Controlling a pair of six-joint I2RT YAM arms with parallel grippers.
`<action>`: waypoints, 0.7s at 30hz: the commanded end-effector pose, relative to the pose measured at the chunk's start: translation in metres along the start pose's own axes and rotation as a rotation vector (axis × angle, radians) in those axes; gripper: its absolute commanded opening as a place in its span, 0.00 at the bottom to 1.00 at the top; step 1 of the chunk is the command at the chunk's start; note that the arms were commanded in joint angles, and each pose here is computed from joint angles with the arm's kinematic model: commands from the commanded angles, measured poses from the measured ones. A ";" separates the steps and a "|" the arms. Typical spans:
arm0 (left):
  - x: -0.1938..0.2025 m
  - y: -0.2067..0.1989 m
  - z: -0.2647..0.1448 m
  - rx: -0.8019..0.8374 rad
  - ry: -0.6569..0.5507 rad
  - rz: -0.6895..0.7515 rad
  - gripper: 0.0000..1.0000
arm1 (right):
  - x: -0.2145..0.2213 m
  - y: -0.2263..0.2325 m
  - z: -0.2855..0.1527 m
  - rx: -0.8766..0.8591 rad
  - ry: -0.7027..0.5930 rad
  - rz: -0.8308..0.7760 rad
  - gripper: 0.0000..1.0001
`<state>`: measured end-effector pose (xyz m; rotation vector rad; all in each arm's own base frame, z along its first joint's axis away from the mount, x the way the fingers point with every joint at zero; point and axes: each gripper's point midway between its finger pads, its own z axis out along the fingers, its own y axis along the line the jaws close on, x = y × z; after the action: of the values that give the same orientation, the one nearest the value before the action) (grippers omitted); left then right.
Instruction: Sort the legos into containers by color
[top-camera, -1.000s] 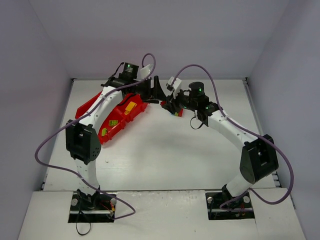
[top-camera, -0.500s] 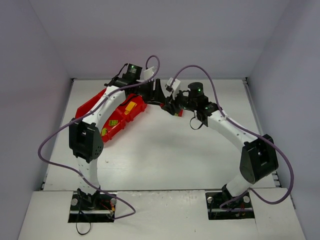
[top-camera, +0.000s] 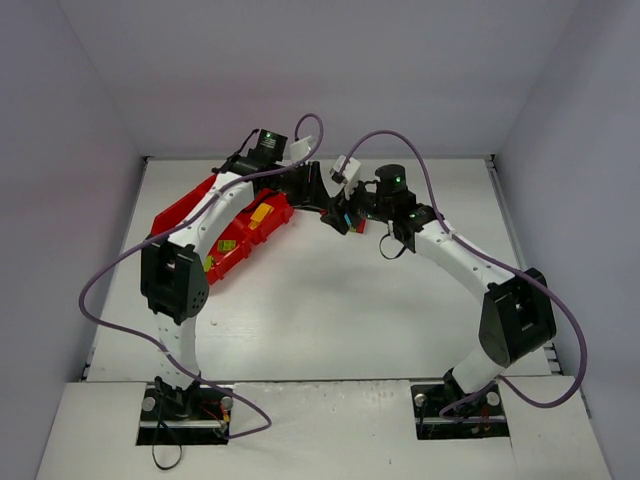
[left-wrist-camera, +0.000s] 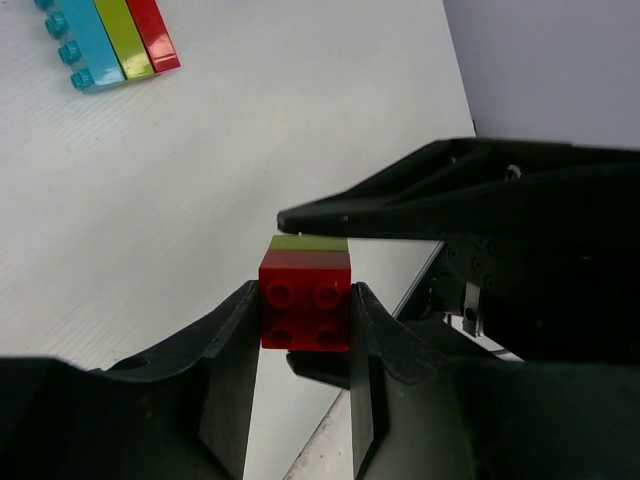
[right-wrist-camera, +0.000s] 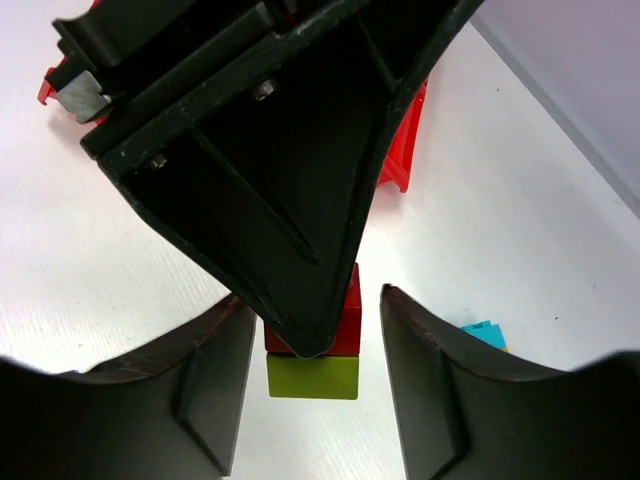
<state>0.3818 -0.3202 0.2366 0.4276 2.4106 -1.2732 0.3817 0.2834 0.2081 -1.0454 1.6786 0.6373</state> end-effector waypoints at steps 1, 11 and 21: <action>-0.020 -0.027 -0.019 0.030 -0.079 0.119 0.10 | -0.051 -0.011 -0.003 0.035 -0.121 -0.080 0.55; -0.032 -0.020 -0.036 0.010 -0.123 0.115 0.10 | -0.036 -0.010 -0.007 0.042 -0.080 -0.060 0.69; -0.032 -0.027 -0.044 0.025 -0.130 0.118 0.10 | -0.028 -0.011 -0.005 0.052 -0.059 -0.055 0.64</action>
<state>0.3983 -0.3010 0.2345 0.3868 2.3993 -1.2241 0.3851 0.2804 0.2089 -1.0334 1.6936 0.6108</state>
